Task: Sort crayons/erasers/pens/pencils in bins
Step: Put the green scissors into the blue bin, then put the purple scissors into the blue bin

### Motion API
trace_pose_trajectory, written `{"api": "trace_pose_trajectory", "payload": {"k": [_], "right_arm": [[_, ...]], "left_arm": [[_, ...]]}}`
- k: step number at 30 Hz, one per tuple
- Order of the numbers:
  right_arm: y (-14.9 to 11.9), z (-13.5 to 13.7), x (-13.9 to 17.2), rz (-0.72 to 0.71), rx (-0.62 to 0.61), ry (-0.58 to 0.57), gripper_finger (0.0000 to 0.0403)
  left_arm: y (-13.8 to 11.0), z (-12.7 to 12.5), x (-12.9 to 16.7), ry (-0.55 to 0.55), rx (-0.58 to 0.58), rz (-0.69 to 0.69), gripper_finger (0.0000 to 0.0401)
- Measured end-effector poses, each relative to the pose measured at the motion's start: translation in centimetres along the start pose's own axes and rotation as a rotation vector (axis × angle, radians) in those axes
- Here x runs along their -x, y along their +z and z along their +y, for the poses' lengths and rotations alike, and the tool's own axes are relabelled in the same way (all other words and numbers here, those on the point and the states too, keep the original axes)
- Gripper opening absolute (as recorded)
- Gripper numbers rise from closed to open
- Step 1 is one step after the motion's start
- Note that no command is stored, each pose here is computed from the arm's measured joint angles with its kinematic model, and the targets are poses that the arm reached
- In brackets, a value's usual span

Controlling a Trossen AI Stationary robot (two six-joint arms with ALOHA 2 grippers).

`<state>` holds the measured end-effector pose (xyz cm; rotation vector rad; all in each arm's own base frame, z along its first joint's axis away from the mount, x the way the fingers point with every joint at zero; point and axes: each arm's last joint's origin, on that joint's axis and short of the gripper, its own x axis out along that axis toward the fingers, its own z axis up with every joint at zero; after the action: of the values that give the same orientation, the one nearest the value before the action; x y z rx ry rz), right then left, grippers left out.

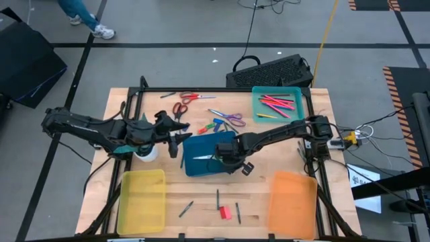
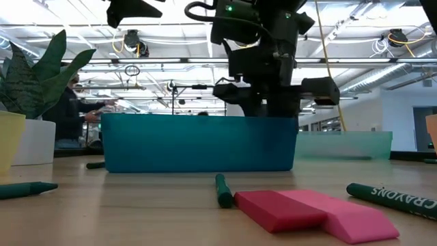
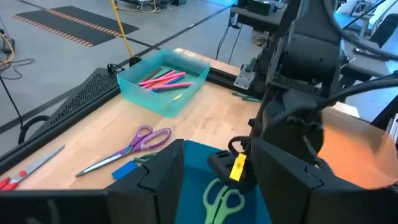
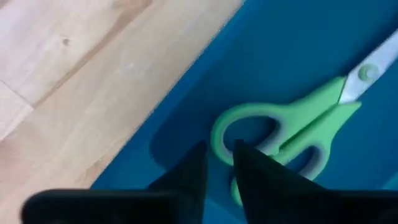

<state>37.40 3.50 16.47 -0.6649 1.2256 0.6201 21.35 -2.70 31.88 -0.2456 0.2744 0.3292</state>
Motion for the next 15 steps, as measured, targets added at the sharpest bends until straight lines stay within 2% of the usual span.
{"api": "trace_pose_trajectory", "payload": {"k": [8,15], "right_arm": [[1.2,1.2,1.4,-0.021,0.032,-0.039,0.0142],[1.7,2.0,1.4,-0.028,0.002,-0.034,0.0147]], "left_arm": [[-0.1,0.0,-0.1,0.002,0.004,0.005,0.0189],[0.0,0.0,-0.1,0.007,0.001,0.003,0.0189]]}}
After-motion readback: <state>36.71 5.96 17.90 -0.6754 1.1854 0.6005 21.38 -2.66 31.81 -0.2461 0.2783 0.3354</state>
